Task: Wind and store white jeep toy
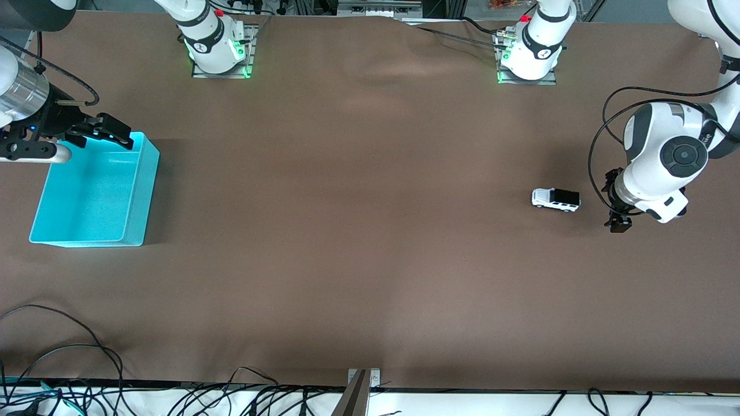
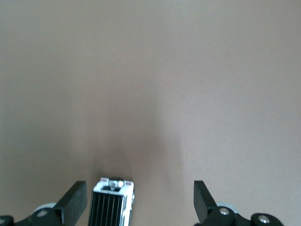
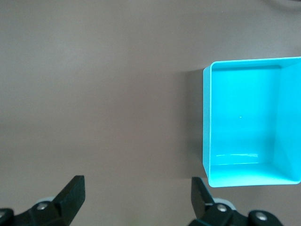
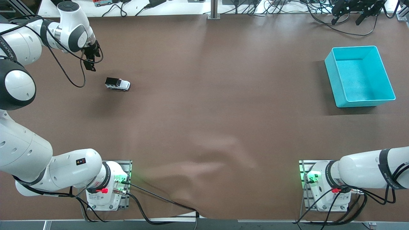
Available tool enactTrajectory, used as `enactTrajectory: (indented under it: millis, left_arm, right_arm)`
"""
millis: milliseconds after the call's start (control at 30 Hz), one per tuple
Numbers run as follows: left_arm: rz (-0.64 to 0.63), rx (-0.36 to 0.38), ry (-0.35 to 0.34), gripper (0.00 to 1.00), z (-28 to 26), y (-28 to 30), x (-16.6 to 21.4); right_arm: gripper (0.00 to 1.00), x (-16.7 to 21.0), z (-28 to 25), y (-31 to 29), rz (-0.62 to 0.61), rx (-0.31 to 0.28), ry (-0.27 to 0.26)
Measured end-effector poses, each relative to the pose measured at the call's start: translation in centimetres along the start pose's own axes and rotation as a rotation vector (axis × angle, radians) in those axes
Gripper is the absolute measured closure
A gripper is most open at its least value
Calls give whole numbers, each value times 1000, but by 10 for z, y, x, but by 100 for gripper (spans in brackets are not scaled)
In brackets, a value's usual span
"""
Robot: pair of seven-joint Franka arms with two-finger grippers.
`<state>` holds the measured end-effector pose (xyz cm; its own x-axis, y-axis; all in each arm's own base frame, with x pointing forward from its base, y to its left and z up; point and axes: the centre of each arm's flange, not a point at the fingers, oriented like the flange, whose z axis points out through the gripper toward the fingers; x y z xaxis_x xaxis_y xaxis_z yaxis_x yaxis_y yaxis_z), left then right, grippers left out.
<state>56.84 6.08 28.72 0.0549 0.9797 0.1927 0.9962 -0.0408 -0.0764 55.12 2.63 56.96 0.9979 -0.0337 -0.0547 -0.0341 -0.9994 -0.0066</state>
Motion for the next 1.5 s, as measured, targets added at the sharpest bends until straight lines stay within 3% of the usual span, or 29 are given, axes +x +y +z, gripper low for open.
enactTrajectory:
  millis: [300,600,1033,1500]
  left_arm:
    - [17,21,-6,0,11,-1,-2]
    - [130,-24,6,0,-12,7,4]
    - [399,-68,55,0,-72,15,27]
    - [769,-77,-1,0,-143,28,67]
  right_arm:
    - [0,0,0,0,0,0,0]
    - [0,0,0,0,0,0,0]
    - [0,0,0,0,0,0,0]
    - [0,0,0,0,0,0,0]
